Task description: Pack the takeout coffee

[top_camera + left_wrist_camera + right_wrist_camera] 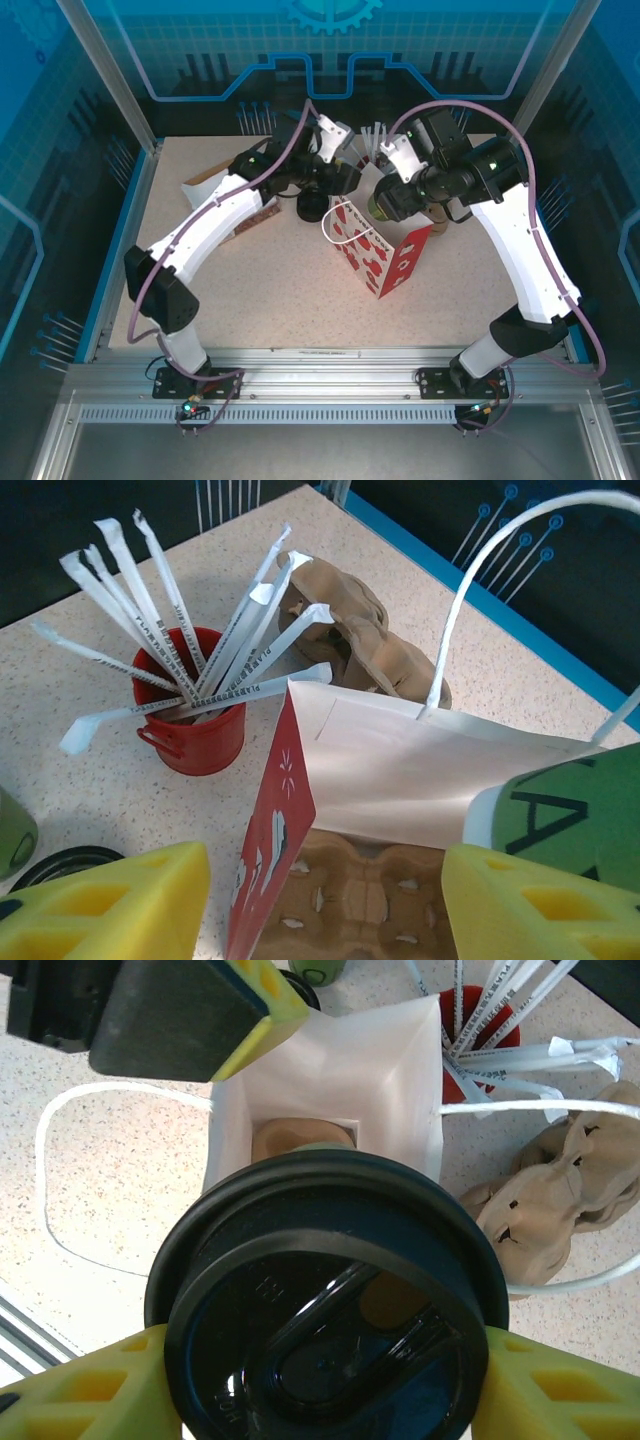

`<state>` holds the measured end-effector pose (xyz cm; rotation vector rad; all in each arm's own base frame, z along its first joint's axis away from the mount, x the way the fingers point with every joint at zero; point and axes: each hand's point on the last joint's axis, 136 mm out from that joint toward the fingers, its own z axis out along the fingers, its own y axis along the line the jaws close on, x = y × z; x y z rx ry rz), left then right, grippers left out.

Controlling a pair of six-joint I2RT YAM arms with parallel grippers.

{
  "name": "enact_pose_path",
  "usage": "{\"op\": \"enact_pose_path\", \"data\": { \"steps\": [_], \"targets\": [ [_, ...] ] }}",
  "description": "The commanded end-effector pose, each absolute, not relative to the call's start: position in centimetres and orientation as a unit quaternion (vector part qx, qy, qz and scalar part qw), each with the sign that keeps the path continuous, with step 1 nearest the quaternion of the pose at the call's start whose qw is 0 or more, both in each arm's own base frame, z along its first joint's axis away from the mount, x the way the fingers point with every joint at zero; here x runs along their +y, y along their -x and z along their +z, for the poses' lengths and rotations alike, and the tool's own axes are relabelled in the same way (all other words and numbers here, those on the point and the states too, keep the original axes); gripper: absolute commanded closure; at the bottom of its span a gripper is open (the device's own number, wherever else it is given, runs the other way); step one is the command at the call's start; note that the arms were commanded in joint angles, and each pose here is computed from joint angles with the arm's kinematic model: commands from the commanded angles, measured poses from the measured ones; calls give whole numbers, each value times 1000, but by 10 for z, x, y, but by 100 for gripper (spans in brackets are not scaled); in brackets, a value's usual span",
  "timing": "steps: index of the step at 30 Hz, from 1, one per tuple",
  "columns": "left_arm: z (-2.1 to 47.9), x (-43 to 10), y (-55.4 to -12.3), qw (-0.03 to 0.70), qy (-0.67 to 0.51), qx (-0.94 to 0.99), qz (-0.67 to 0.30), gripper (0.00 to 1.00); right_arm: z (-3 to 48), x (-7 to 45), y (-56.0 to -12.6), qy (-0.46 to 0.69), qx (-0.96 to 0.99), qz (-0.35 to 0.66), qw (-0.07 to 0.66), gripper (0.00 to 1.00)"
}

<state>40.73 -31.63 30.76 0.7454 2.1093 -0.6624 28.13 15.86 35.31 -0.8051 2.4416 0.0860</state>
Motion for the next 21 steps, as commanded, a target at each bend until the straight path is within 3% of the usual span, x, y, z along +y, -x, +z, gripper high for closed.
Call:
{"op": "enact_pose_path", "data": {
  "steps": [1,21],
  "targets": [
    [303,-328,-402,367,-337,827,-260,40,358,143,-277,280,915,26,290,60],
    [275,-343,-423,328,-371,835,-239,67,324,147,-285,294,928,14,227,61]
  ]
}}
